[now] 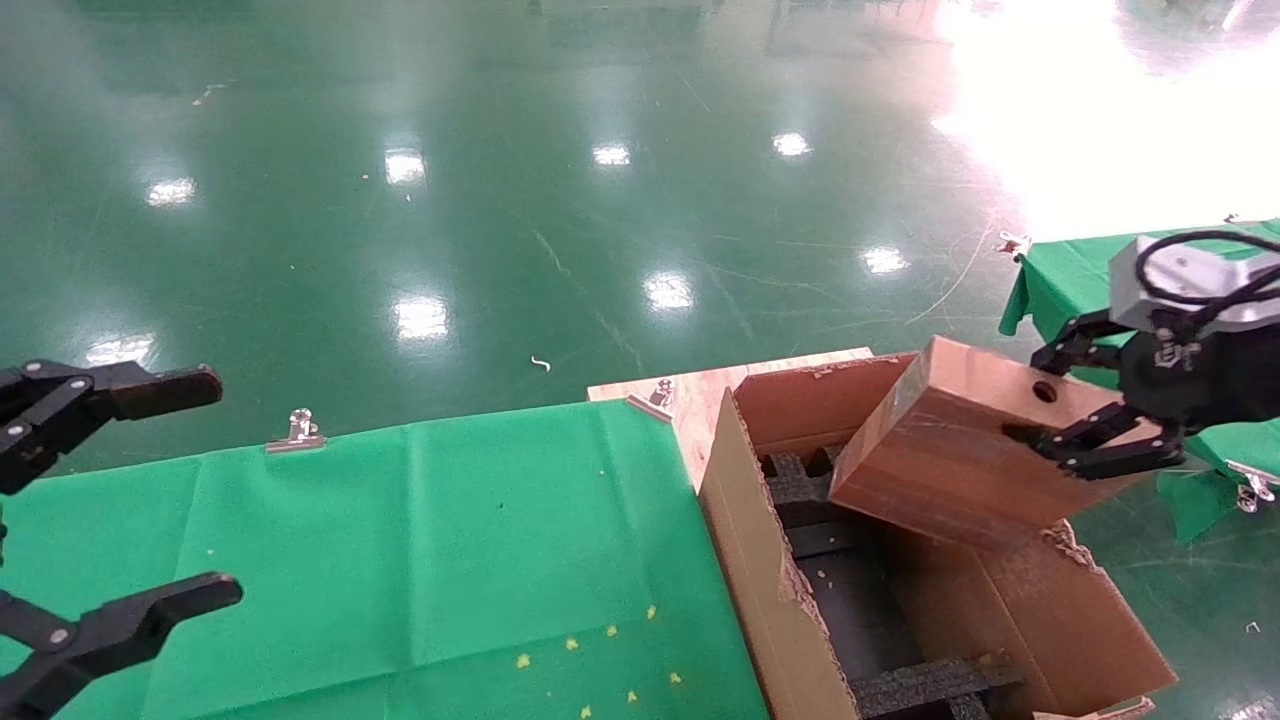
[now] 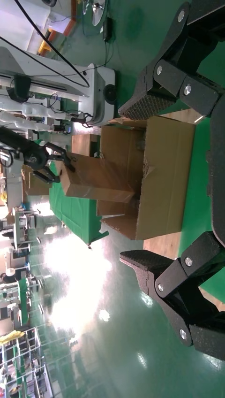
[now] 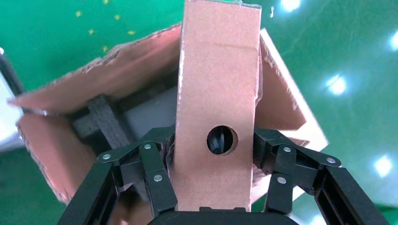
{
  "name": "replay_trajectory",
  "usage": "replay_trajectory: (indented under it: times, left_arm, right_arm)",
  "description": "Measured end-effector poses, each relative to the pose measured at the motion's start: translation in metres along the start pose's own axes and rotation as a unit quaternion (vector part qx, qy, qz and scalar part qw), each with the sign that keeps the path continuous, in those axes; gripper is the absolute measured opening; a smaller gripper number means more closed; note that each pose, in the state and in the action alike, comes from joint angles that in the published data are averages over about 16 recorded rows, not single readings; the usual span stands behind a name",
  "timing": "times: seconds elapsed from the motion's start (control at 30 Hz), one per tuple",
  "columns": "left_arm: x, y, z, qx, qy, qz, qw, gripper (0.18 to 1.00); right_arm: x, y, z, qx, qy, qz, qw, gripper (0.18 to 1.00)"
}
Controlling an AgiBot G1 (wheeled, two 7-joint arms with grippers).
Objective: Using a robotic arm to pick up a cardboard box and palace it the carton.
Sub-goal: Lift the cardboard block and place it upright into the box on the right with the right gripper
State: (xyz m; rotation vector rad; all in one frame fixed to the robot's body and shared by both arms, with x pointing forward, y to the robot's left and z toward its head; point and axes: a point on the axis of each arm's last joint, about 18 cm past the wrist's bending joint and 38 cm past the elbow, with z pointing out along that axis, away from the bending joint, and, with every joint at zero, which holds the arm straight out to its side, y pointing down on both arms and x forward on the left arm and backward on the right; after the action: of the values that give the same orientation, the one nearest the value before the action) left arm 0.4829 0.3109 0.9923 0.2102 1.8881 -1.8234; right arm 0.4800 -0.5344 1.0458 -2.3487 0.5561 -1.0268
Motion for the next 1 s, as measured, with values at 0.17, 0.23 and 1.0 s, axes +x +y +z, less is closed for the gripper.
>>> replay_trajectory:
  times: [0.17, 0.23, 1.0]
  left_arm:
    - [0.000, 0.000, 0.000, 0.000, 0.000, 0.000, 1.0000, 1.001]
    - [0.000, 0.000, 0.000, 0.000, 0.000, 0.000, 1.0000, 1.001]
    - [0.000, 0.000, 0.000, 0.000, 0.000, 0.000, 1.0000, 1.001]
  right_arm:
    - [0.001, 0.007, 0.011, -0.015, 0.016, 0.073, 0.997, 0.382]
    - [0.000, 0.011, 0.015, -0.022, 0.023, 0.107, 0.994, 0.381]
    - [-0.040, 0.043, 0.048, -0.060, 0.093, 0.411, 0.905, 0.367]
